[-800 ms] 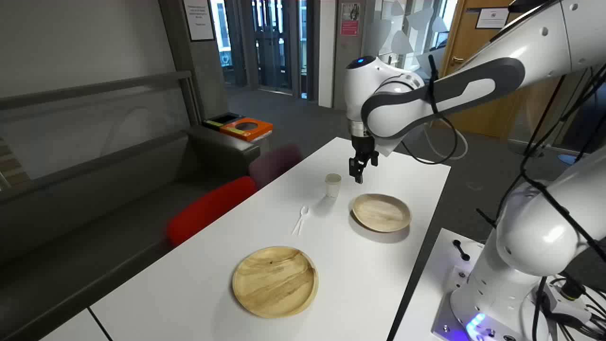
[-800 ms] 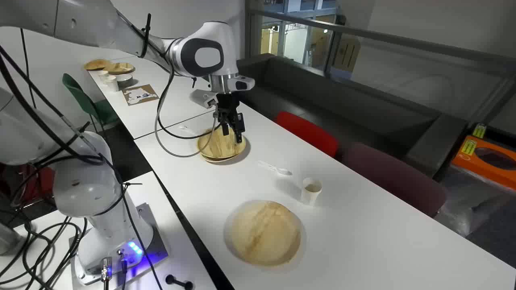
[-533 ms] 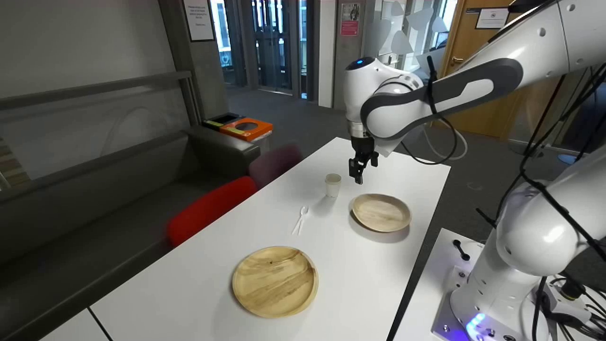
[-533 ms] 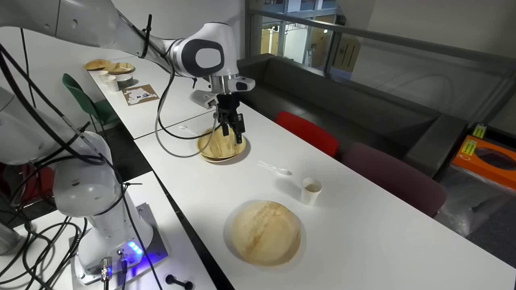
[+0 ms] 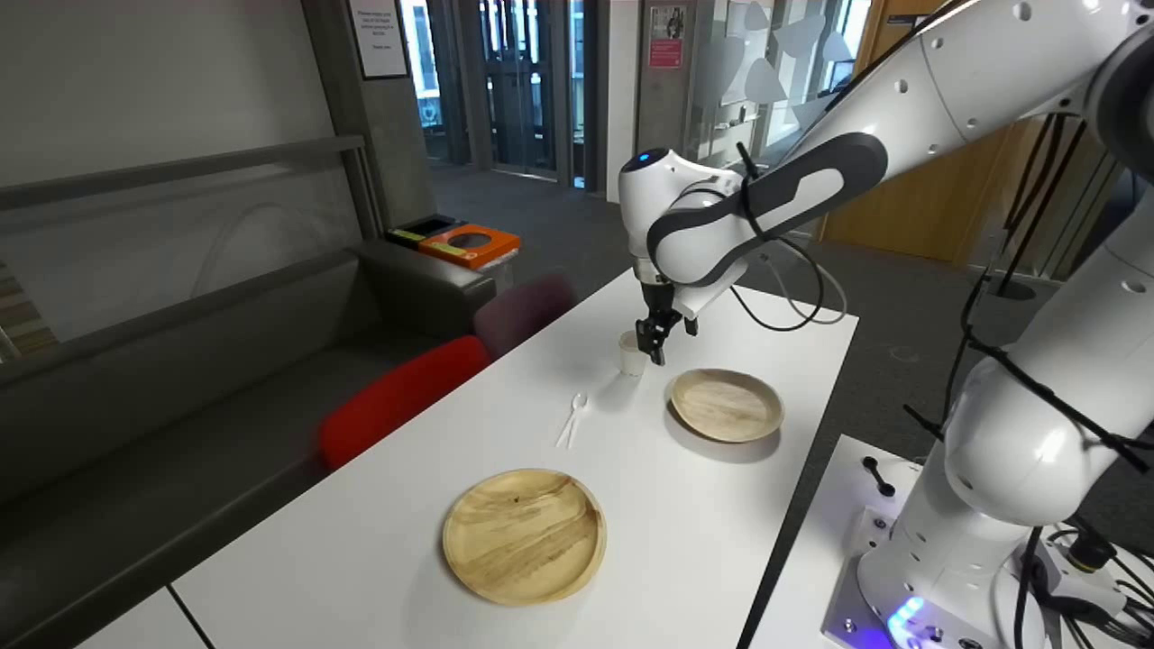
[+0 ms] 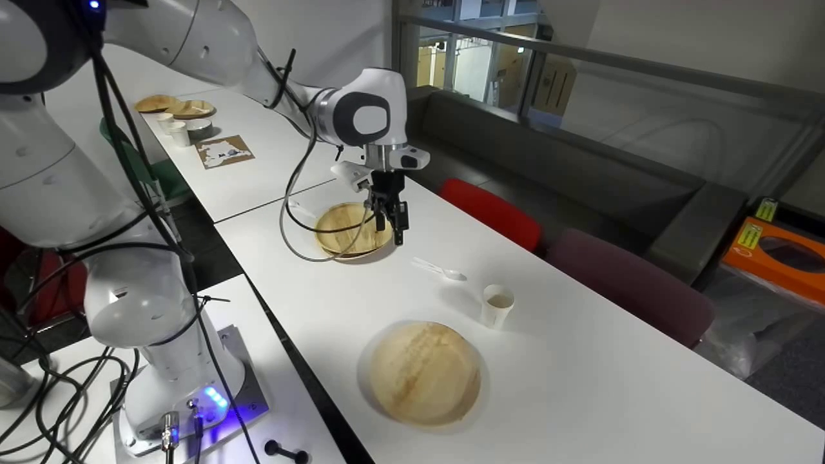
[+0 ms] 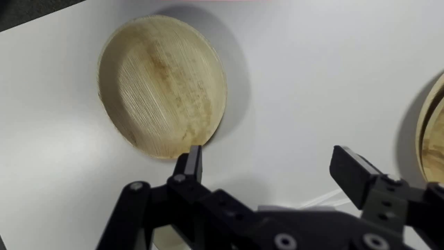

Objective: Put the right plate on the left stacked plates

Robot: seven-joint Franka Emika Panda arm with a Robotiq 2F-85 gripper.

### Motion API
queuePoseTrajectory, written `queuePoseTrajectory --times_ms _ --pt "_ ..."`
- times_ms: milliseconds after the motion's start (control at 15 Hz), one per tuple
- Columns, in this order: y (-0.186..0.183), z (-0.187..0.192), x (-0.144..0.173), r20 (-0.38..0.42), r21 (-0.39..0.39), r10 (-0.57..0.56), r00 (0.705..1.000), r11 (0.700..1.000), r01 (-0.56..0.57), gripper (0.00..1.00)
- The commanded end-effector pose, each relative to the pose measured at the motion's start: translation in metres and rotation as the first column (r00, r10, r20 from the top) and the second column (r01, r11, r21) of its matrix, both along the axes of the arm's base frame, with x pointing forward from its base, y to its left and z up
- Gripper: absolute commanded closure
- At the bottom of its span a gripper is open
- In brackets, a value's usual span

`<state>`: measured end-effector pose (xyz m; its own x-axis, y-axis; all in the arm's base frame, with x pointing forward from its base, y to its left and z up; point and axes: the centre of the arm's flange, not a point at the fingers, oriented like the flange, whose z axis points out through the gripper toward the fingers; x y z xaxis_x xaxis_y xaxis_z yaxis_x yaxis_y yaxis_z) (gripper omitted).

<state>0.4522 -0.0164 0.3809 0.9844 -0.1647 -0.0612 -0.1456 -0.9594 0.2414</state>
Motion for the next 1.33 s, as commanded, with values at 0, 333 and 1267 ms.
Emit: queuePoseTrajectory --times_ms 0,333,1267 --pt "-0.018 -0.021 0.043 0.002 -0.044 -0.055 0.998 0.997 0.055 0.0" --pt "-0.048 -0.063 0.078 -0.022 -0.15 -0.14 0.99 0.979 0.135 0.0" --pt "-0.071 -0.106 0.09 -0.067 -0.18 -0.196 0.978 0.967 0.181 0.0"
